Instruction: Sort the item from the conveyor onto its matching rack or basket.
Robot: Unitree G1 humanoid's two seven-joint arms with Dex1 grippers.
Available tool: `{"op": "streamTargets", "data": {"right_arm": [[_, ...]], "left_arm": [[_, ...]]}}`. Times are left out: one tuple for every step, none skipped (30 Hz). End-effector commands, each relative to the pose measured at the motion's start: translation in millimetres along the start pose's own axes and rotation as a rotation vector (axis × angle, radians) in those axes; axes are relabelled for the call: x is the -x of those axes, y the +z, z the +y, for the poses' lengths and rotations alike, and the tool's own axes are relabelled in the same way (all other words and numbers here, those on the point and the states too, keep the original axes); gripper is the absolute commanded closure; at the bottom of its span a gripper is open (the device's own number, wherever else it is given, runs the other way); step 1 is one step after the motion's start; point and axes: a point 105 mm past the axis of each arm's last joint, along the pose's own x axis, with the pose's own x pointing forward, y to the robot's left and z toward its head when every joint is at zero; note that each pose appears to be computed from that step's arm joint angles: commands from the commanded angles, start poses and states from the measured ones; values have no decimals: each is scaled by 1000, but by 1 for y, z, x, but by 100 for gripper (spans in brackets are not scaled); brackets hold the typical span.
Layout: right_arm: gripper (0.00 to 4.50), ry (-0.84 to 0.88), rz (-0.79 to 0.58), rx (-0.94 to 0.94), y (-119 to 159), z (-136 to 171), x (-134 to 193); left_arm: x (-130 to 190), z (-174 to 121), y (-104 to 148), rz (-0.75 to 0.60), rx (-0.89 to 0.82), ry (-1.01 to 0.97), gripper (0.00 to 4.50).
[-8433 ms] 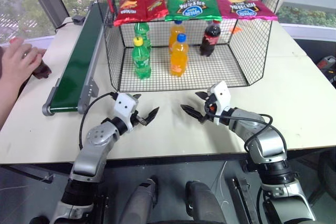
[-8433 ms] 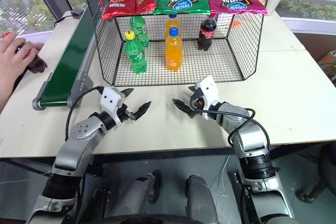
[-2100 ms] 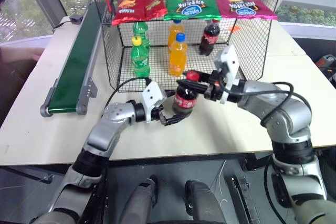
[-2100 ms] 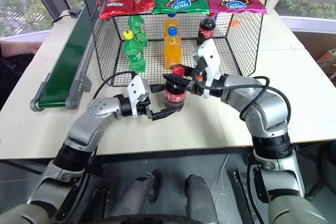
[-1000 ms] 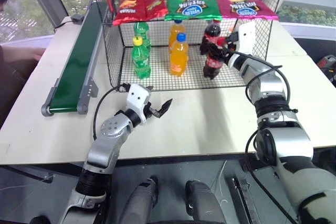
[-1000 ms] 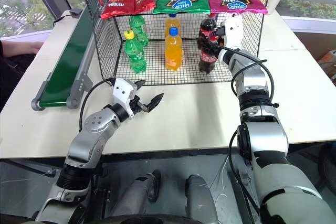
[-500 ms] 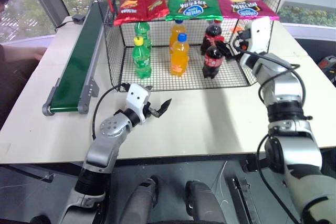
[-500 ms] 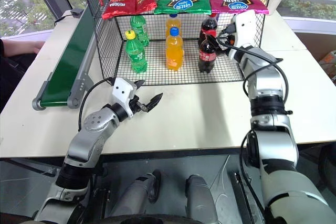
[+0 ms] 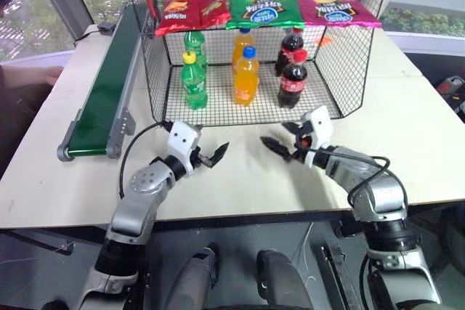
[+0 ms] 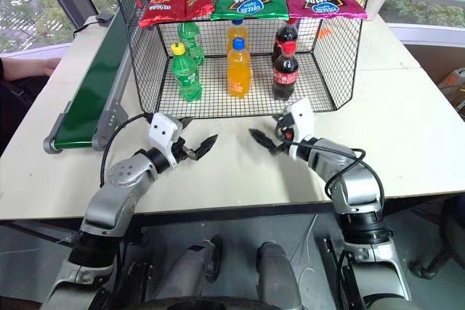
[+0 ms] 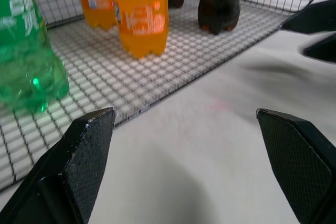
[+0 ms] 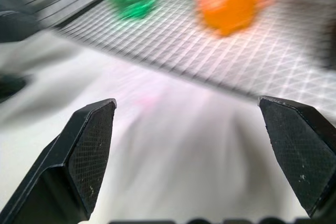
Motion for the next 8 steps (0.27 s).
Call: {"op": "streamTargets", "data": {"right_arm": [[3, 50, -44, 26, 11, 15, -2], [3, 51, -43, 25, 11, 15, -3], [3, 50, -42, 24, 10, 14, -4], [3, 50, -41, 24, 10, 14, -5], [3, 54, -38, 27, 10, 14, -6], [3, 56, -36, 29, 9, 14, -6], [3, 57, -34, 31, 9, 14, -7], [3, 58, -34, 32, 9, 14, -7]], "left_arm": [[6, 2, 12, -41, -15, 8, 0], [8, 3, 11, -36, -15, 13, 0], [10, 3, 10, -33, -15, 16, 0], [11, 4, 10, -32, -15, 18, 0], [13, 5, 8, -30, -5, 24, 0], [13, 6, 7, -30, 1, 30, 0], [13, 7, 6, -29, 5, 34, 0], [13, 7, 6, -29, 7, 36, 0]]}}
